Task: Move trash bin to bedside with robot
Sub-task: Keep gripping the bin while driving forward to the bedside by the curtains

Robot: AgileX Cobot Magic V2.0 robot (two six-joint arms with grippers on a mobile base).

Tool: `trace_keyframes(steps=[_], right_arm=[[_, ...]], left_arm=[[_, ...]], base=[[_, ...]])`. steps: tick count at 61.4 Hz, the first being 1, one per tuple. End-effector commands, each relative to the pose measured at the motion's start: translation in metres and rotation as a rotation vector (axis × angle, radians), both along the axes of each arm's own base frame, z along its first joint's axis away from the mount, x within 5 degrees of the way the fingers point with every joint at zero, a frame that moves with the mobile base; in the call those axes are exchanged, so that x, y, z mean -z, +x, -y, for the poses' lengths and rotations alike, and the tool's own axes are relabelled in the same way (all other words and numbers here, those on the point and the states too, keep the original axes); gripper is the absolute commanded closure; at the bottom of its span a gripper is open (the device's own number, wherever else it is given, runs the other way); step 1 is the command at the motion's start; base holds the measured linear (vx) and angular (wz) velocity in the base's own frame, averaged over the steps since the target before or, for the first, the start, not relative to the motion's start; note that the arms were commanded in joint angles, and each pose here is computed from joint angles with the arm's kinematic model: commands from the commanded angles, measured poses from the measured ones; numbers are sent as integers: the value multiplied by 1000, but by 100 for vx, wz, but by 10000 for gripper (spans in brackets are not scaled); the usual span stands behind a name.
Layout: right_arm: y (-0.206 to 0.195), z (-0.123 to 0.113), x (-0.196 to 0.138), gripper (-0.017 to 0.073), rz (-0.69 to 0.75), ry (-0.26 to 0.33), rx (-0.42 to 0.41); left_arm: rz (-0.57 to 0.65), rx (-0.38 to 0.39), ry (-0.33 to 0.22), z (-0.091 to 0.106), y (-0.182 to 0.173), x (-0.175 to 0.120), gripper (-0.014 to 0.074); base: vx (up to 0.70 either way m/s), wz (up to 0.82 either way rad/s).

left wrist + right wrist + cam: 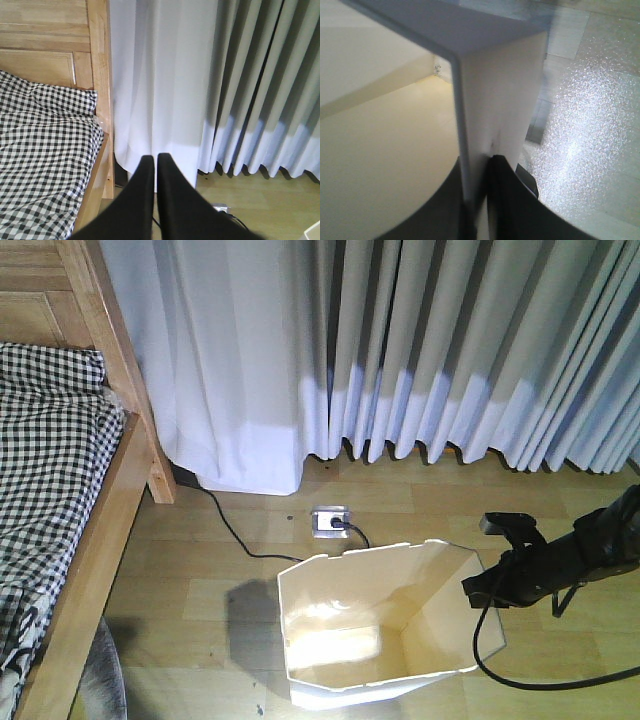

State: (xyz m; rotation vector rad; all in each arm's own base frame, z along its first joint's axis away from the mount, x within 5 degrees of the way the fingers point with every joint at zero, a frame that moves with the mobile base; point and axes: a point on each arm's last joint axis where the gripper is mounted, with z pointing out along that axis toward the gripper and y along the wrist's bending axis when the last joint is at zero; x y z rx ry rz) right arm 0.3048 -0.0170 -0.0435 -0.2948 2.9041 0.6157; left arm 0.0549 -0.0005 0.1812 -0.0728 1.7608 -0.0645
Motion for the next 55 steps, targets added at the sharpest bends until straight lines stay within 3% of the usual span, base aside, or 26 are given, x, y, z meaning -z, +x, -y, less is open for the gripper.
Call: trace_keyframes(steps=[1,55], right_arm=[[13,-11,-33,566,71,180,3],[13,-11,-33,566,71,180,3]], left_arm=[[62,-4,-10,0,1,0,599],[62,-4,-10,0,1,0,599]], base=[[9,2],[2,0]])
